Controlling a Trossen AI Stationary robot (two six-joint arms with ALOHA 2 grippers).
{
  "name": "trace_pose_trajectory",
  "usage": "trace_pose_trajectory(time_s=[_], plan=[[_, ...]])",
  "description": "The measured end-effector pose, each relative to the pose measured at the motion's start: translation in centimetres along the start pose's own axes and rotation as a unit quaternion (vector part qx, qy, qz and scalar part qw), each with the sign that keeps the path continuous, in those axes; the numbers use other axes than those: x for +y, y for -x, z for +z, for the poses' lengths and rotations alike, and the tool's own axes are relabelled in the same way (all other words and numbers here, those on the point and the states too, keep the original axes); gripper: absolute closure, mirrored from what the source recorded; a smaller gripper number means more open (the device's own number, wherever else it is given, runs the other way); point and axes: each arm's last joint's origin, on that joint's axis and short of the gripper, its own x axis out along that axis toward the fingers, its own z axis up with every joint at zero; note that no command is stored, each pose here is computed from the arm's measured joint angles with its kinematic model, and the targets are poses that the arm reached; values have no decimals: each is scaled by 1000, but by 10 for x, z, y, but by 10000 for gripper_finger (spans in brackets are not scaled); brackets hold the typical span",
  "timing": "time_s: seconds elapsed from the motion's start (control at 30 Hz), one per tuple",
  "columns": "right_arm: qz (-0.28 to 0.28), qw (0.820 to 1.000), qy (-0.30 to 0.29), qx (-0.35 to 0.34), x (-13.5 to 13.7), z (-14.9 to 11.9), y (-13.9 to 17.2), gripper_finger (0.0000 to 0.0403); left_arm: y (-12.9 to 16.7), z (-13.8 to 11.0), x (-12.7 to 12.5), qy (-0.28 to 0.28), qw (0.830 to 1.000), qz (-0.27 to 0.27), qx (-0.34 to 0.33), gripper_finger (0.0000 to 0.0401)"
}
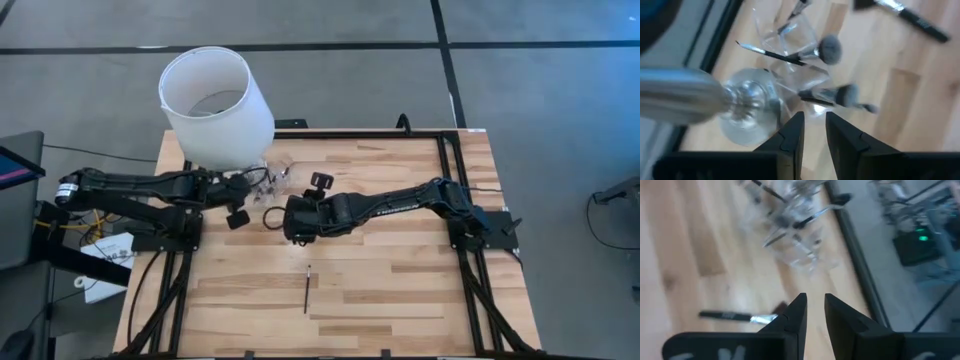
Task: Put items in baskets/containers
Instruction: Put the black eyeshadow brush in the transparent organizer
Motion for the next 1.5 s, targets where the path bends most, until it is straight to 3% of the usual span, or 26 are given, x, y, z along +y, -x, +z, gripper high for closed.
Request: trace_pose_trajectory(time_s=[0.17, 0.3, 0.6, 0.83, 0.93, 1.03, 1.17, 1.3, 1.5], plan=[[5, 999, 34, 22, 1, -6, 2, 353, 5, -18, 1, 53, 998, -7, 23, 324], [-22, 999, 32, 12, 0, -6, 11, 356, 0, -14, 0, 53, 998, -18, 29, 324], [-23, 997, 61, 33, -6, -14, 28, 356, -38, -8, -14, 42, 991, 9, 126, 324], [-54, 998, 5, 24, -47, -20, 67, 356, -20, -6, -6, 64, 988, 13, 142, 324], [-55, 998, -7, 14, -60, -23, 79, 356, -7, -10, -2, 82, 987, -22, 134, 324], [-55, 998, -17, 11, -67, -28, 82, 356, -1, -20, 0, 102, 981, -56, 157, 324], [-52, 998, -23, 13, -66, -35, 75, 356, -12, -39, -5, 101, 971, -63, 208, 322], [-48, 998, -16, 28, -59, -42, 62, 356, -28, -52, -10, 93, 963, -56, 247, 298], [-27, 999, -39, 12, -48, -41, 55, 356, -41, -43, -8, 121, 962, -55, 241, 230]])
